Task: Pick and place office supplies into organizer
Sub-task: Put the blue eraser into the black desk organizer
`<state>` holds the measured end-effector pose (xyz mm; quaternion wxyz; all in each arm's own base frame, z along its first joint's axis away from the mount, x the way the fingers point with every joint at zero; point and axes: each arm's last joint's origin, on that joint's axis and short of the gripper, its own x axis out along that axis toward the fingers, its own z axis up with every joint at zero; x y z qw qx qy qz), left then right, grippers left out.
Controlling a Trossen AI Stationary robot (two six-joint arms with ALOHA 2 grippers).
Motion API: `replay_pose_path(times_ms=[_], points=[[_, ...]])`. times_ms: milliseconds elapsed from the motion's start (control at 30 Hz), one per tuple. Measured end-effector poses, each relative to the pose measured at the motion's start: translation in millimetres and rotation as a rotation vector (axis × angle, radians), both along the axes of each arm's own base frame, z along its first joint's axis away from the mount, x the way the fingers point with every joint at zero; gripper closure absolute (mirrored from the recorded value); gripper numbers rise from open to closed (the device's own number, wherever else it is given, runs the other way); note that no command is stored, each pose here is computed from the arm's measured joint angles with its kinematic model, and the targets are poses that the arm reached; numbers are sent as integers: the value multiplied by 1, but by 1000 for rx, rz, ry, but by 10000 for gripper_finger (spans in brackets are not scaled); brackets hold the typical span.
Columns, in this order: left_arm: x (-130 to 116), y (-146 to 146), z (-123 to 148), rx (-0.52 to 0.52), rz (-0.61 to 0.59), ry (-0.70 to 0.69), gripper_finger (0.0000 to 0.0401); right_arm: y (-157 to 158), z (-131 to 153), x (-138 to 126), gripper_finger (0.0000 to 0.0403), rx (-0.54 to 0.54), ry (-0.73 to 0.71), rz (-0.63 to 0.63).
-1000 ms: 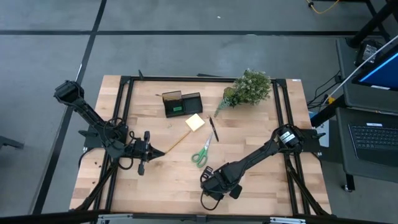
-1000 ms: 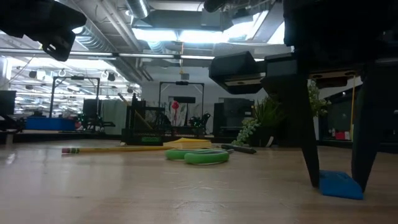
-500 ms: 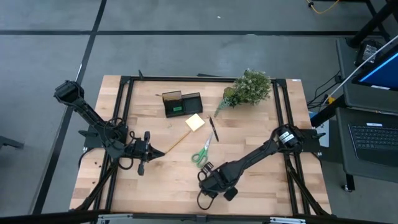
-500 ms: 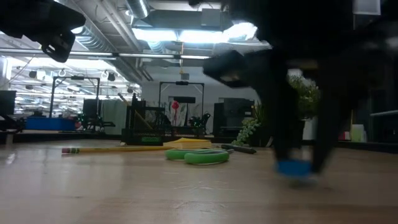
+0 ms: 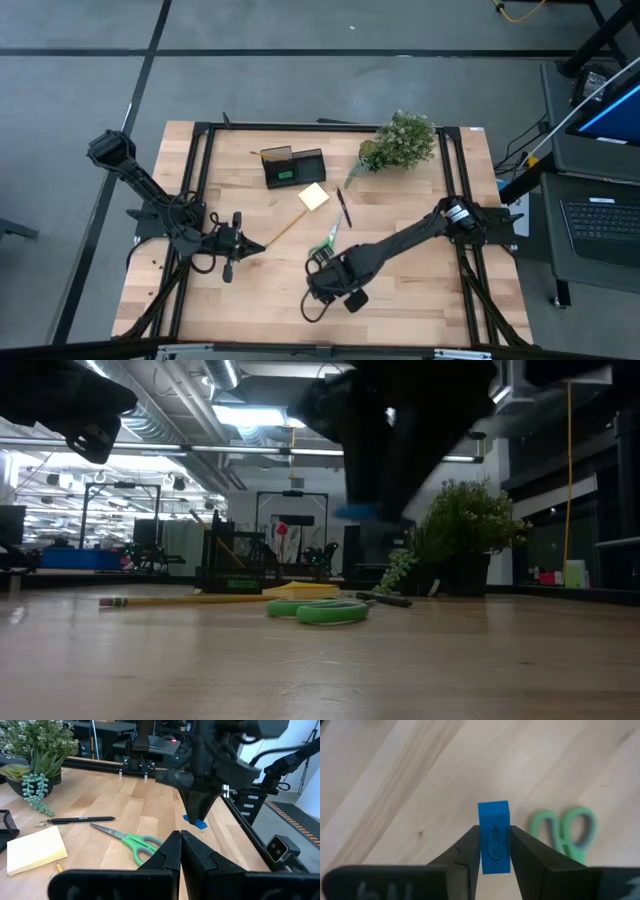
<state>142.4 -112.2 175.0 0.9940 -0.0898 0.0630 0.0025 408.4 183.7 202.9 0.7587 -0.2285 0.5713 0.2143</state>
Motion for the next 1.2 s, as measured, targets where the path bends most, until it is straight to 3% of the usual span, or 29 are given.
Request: replay_pose_path(times_ms=[567,733,967,1200], points=[[0,0,1,25,-4,-11,394,-65,79,42,302,23,-248,-180],[0,0,4,9,-4,-36,397,-92,85,49,302,-5,-271,-183],[0,0,6,79,11,-49,397,-136,88,60,302,-25,-329,-223],[0,5,8,51,163,-69,395,-178,94,70,302,-35,-425,-283]])
